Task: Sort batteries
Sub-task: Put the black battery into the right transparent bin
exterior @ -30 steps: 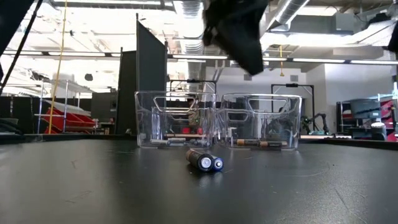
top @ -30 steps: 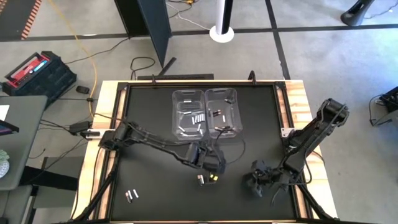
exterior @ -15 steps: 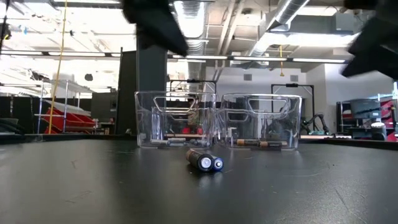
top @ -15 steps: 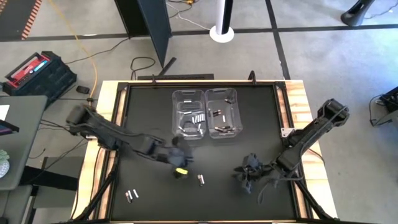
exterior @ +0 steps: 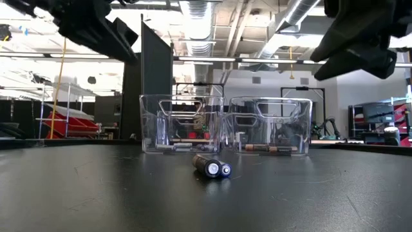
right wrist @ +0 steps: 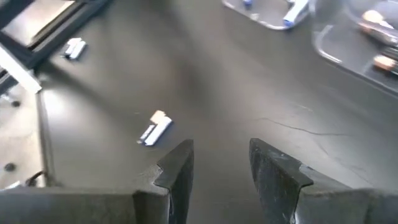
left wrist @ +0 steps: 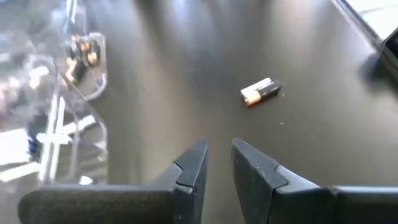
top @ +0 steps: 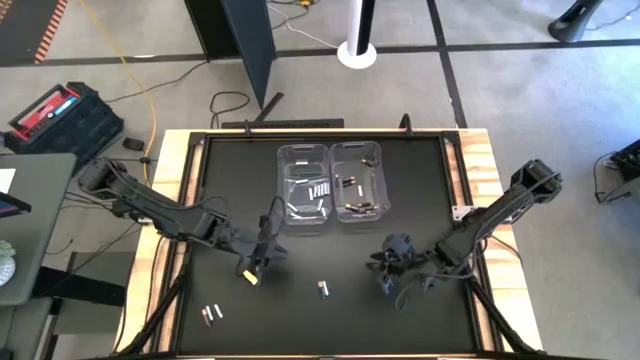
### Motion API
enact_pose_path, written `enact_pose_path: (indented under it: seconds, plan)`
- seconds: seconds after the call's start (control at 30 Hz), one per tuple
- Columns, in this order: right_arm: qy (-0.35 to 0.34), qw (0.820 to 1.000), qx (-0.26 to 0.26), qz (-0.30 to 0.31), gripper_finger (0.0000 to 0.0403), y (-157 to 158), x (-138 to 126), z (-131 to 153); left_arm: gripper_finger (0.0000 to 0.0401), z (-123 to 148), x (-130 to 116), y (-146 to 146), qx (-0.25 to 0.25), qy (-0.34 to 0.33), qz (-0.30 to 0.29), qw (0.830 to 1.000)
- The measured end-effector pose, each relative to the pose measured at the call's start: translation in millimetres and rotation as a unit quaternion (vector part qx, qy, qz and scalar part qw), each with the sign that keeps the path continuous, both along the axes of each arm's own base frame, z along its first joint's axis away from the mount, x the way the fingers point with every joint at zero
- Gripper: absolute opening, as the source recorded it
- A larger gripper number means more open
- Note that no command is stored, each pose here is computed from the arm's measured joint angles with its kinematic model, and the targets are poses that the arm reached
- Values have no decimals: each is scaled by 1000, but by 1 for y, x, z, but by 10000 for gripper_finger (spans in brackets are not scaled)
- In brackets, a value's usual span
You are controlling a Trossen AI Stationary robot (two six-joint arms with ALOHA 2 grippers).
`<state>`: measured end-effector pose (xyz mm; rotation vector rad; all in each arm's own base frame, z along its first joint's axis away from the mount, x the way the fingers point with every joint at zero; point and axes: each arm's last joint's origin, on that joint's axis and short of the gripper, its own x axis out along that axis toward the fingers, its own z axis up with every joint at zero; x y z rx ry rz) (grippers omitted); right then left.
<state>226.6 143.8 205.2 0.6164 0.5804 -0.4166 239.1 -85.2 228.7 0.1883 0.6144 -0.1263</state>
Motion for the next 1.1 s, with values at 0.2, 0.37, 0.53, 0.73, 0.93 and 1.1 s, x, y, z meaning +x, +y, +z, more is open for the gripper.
enact_pose_path:
  seconds: [0.2, 0.37, 0.53, 0.73, 0.93, 1.1]
  plan:
    - [6, 1000, 16, -21, 173, -2, -2, -2, 83, -9, 15, -4, 53, -24, -50, 997]
    - [7, 999, 21, -26, 173, -1, -3, -2, 128, -28, 33, -13, 47, -30, -94, 994]
    - [9, 999, 20, -25, 173, -1, -3, -2, 162, -41, 50, -19, 42, -56, -98, 993]
    - [11, 999, 18, -25, 173, -1, -4, -3, 161, -50, 70, -27, 14, -73, -97, 993]
    - [11, 999, 17, -24, 173, -1, -4, -3, 161, -60, 100, -36, -25, -54, -152, 987]
    - [18, 999, 23, -16, 173, -1, -4, -3, 160, -67, 114, -34, -46, -42, -177, 982]
